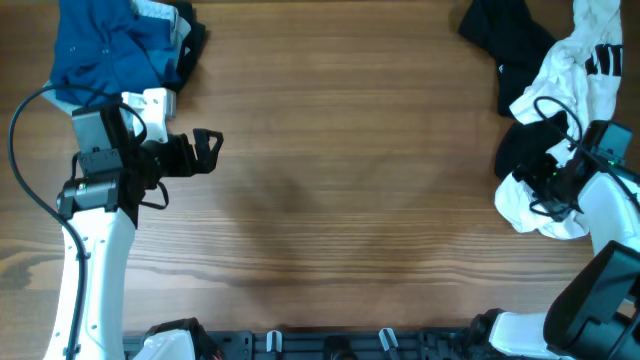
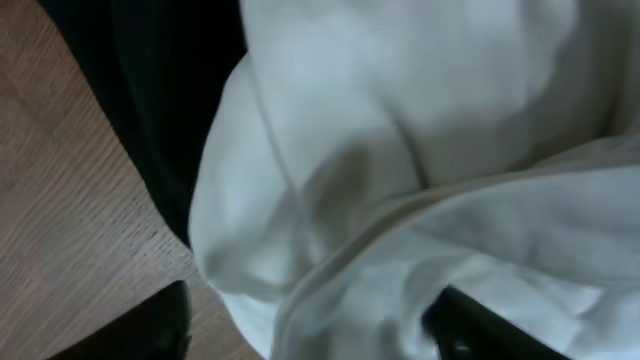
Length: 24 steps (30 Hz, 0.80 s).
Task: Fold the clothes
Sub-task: 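Reach the right gripper to the white t-shirt and grasp it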
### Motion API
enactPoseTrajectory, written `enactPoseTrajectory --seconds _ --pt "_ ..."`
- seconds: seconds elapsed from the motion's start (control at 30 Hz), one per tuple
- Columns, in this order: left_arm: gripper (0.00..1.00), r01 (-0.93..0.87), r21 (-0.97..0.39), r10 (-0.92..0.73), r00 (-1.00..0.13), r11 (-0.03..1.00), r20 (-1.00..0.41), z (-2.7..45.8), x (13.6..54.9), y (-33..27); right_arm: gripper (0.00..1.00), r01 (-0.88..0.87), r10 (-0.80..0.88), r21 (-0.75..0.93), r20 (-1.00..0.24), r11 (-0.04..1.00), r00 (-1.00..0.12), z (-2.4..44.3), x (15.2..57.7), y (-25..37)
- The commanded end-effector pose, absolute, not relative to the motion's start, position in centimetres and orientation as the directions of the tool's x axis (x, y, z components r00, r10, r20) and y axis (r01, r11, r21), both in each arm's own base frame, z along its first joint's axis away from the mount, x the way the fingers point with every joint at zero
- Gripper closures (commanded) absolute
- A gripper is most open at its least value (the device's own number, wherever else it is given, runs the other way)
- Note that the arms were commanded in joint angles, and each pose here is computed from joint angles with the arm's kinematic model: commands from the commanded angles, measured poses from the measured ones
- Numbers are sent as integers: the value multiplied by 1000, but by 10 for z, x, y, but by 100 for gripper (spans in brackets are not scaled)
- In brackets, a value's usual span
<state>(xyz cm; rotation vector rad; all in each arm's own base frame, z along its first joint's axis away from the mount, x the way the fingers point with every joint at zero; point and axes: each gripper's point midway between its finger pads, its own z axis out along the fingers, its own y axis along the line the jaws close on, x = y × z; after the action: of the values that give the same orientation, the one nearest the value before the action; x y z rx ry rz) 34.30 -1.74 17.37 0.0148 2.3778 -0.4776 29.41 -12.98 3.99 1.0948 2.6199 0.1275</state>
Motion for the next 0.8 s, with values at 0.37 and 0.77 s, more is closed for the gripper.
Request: enactPoseTrajectory --seconds 0.37,0.77 --pt "3 162 -351 -110 -761 922 -639 177 342 -23 96 561 580 146 -229 815 -782 19 307 -104" --pt "13 163 -353 -109 -762 921 -638 177 341 -24 96 489 531 208 -290 847 -797 51 323 -98"
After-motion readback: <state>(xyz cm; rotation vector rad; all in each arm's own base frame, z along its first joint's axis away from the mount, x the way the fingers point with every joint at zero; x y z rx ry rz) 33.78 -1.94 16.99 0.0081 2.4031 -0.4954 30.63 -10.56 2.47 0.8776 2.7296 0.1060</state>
